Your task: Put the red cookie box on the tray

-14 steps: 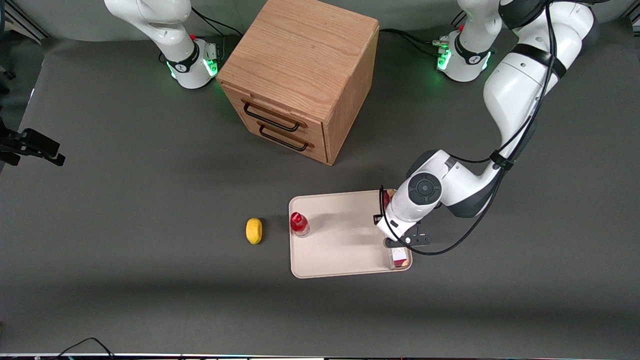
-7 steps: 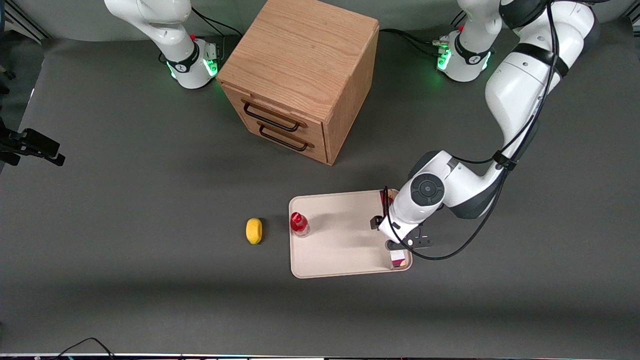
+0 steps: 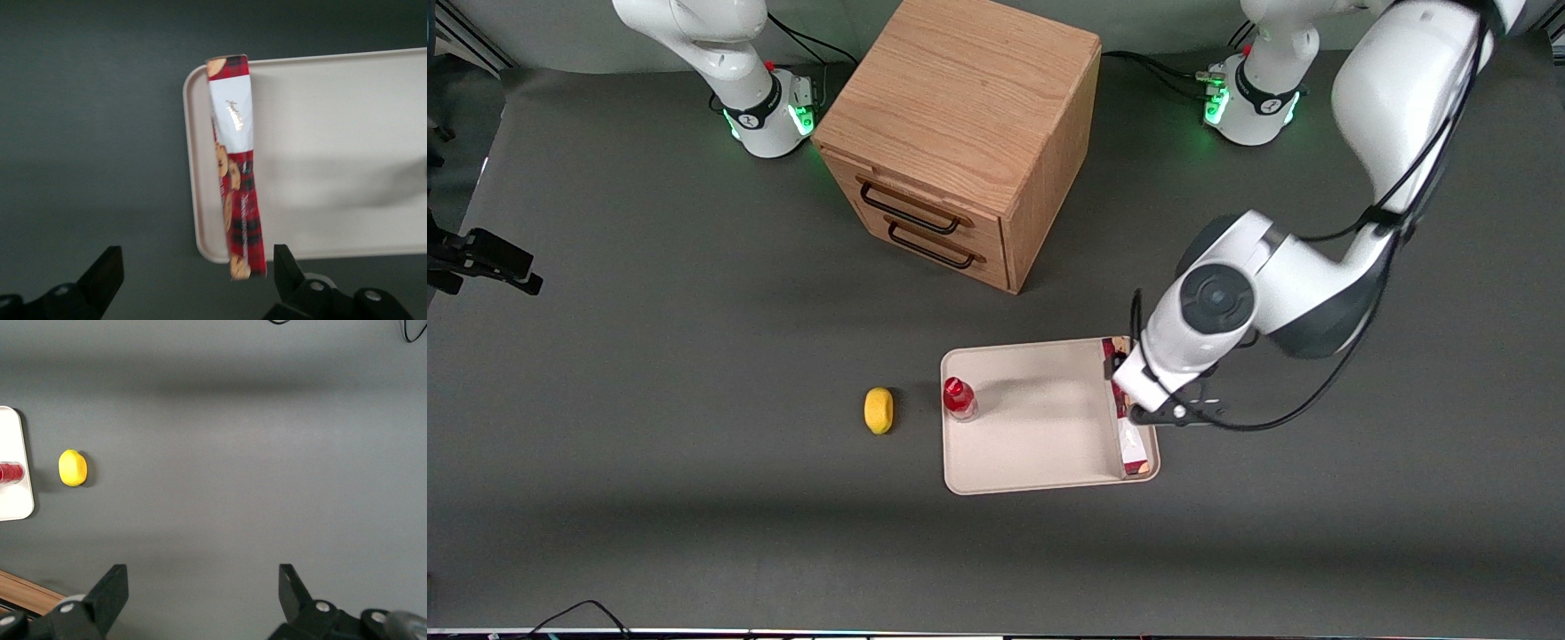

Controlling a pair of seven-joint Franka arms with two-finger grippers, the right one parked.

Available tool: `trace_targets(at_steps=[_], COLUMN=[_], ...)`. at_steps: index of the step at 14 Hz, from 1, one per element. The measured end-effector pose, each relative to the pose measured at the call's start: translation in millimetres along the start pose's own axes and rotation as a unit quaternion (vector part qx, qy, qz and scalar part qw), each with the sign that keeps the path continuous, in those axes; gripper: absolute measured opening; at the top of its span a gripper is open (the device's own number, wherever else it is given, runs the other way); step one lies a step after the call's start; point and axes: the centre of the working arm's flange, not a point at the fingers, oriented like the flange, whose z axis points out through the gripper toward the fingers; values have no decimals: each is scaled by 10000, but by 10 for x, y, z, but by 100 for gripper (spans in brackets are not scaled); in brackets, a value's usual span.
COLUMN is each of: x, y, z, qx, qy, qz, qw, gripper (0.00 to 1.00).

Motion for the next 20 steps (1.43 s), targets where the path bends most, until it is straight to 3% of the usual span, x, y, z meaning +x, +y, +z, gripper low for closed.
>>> trace_targets(at_steps=[4,9,11,14,20], x=[-158,-369,-470,-519,-436], y=[-869,-2252,-2389,-2592,-2572], z=[-1003,-1466,-1403,-1304,-1401], qx=[81,257,160,-61,-127], qy=[-70,118,227,237,382], qz=[160,-122,-168,-200,-147], qw=[9998,9995,9995,9995,9991], gripper=[100,100,100,100,100])
